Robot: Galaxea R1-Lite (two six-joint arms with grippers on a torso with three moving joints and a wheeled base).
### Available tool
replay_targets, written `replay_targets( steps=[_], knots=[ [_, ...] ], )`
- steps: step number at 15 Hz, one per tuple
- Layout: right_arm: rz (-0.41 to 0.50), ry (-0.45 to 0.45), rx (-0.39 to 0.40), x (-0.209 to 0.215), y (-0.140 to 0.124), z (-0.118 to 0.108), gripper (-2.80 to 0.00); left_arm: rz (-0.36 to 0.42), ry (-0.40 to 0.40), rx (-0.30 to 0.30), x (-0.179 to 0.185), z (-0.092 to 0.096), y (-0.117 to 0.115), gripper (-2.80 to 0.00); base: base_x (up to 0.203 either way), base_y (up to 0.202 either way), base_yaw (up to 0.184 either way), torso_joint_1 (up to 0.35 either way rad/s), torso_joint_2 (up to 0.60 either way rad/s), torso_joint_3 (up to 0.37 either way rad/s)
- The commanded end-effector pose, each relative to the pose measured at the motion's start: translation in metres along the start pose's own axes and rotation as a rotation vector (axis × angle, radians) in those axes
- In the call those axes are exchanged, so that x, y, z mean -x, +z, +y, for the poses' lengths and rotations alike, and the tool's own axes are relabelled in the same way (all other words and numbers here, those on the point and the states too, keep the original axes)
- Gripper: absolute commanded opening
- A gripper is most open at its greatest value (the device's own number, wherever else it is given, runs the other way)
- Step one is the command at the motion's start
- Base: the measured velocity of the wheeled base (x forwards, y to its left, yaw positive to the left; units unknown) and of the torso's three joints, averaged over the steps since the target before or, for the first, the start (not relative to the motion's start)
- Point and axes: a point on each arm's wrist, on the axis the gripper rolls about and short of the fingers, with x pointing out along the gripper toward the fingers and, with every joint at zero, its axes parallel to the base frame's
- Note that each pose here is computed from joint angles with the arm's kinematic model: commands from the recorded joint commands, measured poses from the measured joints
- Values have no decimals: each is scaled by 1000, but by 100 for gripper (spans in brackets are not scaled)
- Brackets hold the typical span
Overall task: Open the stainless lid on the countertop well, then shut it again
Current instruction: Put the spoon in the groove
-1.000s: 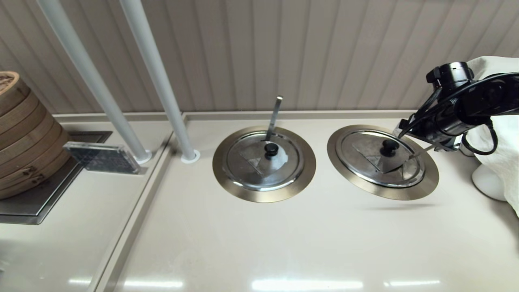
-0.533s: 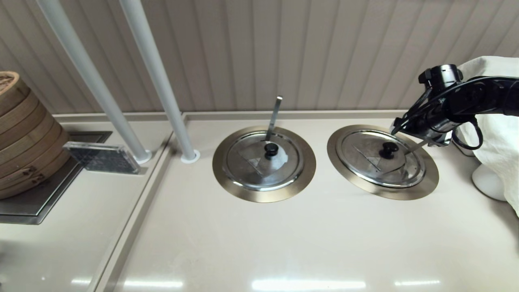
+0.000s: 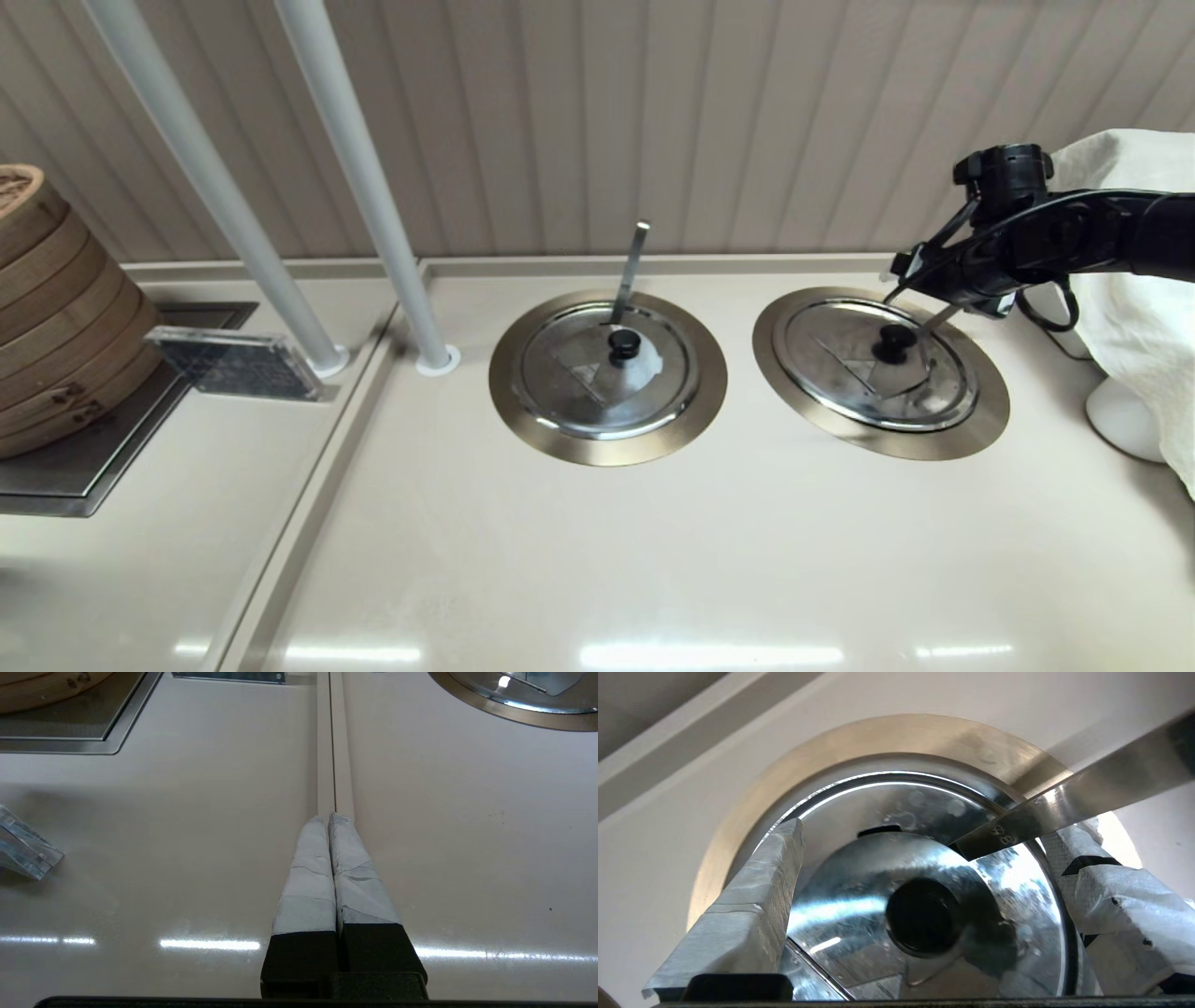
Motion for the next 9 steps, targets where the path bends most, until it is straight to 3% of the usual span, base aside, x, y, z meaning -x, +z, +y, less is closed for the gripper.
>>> replay_targets(
  steps=[1,9],
  knots=[
    [-15,24,8,-14,-9,9,0,0,1,0,0,0,0,-280,0,0,0,0,0,0],
    [-50,85,88,-29,-26,33,0,0,1,0,0,0,0,-280,0,0,0,0,0,0]
  ],
)
